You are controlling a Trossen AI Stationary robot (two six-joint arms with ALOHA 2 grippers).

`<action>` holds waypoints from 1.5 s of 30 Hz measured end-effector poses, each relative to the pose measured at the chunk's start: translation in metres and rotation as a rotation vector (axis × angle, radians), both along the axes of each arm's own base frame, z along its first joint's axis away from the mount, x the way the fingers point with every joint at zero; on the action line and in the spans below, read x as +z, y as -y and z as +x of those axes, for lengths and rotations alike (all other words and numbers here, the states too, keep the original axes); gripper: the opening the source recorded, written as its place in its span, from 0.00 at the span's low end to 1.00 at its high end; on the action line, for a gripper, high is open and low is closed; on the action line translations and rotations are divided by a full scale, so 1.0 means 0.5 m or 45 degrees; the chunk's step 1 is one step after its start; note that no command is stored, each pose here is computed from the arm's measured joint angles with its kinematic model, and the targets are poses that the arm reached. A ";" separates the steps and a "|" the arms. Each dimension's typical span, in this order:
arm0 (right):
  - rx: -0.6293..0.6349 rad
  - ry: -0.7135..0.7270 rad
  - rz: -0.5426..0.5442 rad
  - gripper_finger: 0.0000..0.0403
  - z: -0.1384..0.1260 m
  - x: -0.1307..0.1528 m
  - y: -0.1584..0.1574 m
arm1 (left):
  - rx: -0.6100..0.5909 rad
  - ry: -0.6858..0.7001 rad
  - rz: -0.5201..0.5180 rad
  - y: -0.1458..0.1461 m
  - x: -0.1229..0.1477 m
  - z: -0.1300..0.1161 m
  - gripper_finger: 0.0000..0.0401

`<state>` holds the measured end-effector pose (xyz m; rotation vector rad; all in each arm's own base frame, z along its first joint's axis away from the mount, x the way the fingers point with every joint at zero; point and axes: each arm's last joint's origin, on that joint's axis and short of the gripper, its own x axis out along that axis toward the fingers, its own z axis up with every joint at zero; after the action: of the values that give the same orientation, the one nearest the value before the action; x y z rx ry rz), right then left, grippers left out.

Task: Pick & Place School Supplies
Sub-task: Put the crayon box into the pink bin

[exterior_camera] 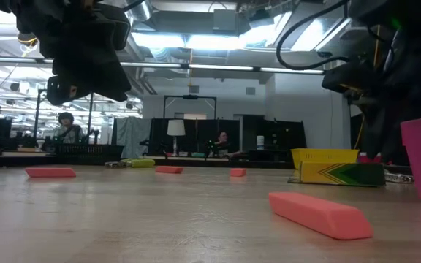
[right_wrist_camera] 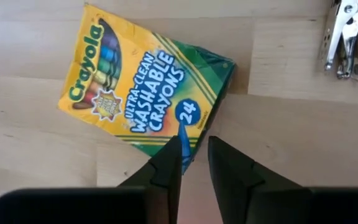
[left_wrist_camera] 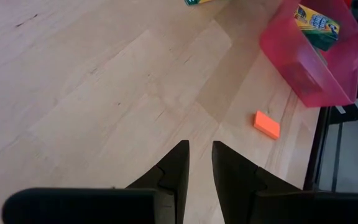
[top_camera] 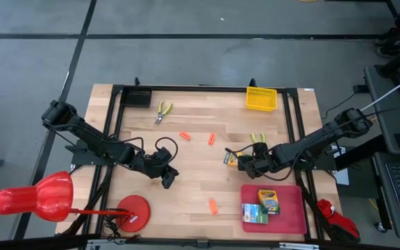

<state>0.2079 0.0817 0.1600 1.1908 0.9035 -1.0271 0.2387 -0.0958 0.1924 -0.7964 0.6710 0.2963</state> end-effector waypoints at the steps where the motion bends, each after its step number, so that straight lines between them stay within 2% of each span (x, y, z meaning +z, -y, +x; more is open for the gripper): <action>1: 0.001 -0.005 -0.001 0.20 0.000 -0.002 0.000 | -0.002 -0.001 -0.001 0.000 0.000 0.000 0.16; 9: -0.016 0.034 0.025 0.19 -0.003 -0.019 0.001 | -0.009 -0.003 -0.007 0.001 0.000 0.000 0.16; 17: -0.018 0.048 0.020 0.02 -0.002 -0.020 0.001 | -0.012 -0.005 -0.010 0.001 0.000 0.000 0.16; 23: -0.030 0.095 -0.008 0.01 0.001 -0.017 -0.002 | -0.012 -0.005 -0.010 0.001 0.000 0.000 0.16; 30: -0.050 0.212 -0.085 0.00 0.023 0.013 -0.010 | -0.012 -0.005 -0.010 0.001 0.000 0.000 0.16; 37: -0.001 0.262 -0.116 0.00 0.027 0.028 -0.027 | -0.012 -0.005 -0.010 0.001 0.000 0.000 0.16; 43: 0.107 0.458 -0.145 0.09 0.053 0.046 -0.040 | -0.011 -0.007 -0.007 0.001 0.000 -0.001 0.16; 45: 0.124 0.460 -0.142 0.12 0.058 0.047 -0.035 | -0.004 -0.010 -0.003 0.000 -0.001 -0.001 0.16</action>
<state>0.2367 0.0990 0.1834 1.1780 0.6058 -0.7429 0.2382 -0.0959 0.1919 -0.7970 0.6800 0.2963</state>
